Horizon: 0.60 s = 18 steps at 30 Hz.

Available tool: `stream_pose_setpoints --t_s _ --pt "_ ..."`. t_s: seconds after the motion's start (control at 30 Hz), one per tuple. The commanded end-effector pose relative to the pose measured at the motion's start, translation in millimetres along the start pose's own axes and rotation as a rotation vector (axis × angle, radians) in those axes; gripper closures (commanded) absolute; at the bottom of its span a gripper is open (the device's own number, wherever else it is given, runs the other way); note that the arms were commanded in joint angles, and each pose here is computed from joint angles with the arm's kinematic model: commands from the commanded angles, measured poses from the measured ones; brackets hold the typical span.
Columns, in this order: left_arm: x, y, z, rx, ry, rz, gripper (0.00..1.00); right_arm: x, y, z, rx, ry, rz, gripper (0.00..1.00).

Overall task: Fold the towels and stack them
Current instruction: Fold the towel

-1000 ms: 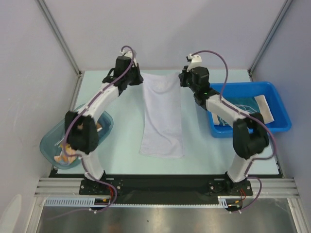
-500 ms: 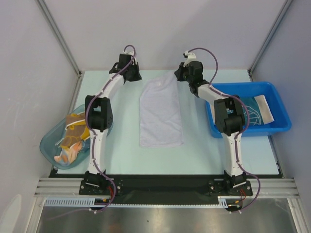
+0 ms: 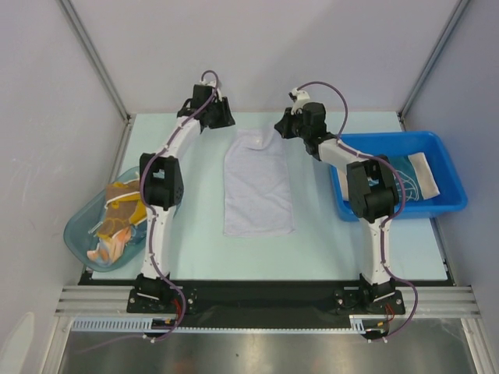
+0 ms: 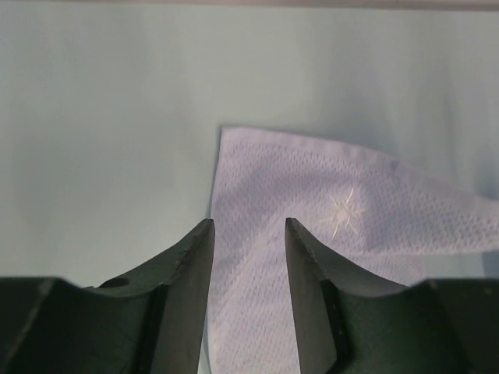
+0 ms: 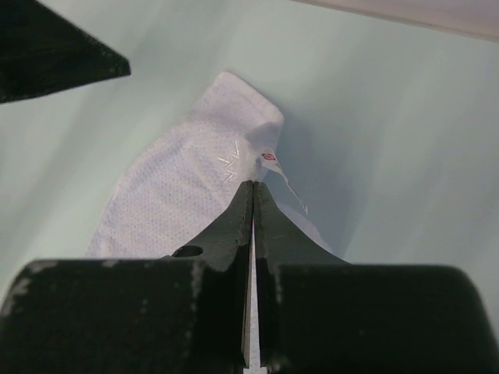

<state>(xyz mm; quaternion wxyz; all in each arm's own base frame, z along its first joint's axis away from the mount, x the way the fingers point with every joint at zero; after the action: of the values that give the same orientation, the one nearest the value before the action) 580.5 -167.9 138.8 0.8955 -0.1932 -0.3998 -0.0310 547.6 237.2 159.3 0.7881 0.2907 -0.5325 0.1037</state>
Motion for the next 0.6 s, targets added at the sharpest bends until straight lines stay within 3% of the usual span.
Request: stream_pose_setpoints --t_s 0.0,0.2,0.47,0.57 --pt "-1 2 -22 0.006 0.001 0.033 0.53 11 11 5 0.051 -0.014 0.011 1.0" --pt "-8 5 -49 0.0 -0.026 0.061 0.53 -8 7 0 0.071 0.01 -0.016 1.0" --pt "-57 0 -59 0.105 0.107 0.02 0.5 -25 5 8 0.066 0.026 -0.051 1.0" --pt "-73 -2 -59 0.103 0.158 0.042 0.65 -33 6 13 0.062 0.045 -0.072 1.0"
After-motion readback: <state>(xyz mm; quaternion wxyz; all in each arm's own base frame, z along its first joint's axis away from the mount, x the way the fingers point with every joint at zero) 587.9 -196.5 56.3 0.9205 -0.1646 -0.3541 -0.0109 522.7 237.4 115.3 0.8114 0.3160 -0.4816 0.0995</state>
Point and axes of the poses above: each gripper's point midway between its finger pads, its own z axis back along the fingers, its own y axis along the line the jaws close on, x = y × z, the point moved 4 cm from there along z, back along the fingers, and after that the axes turned 3 degrees about -z, right-handed, at the moved point
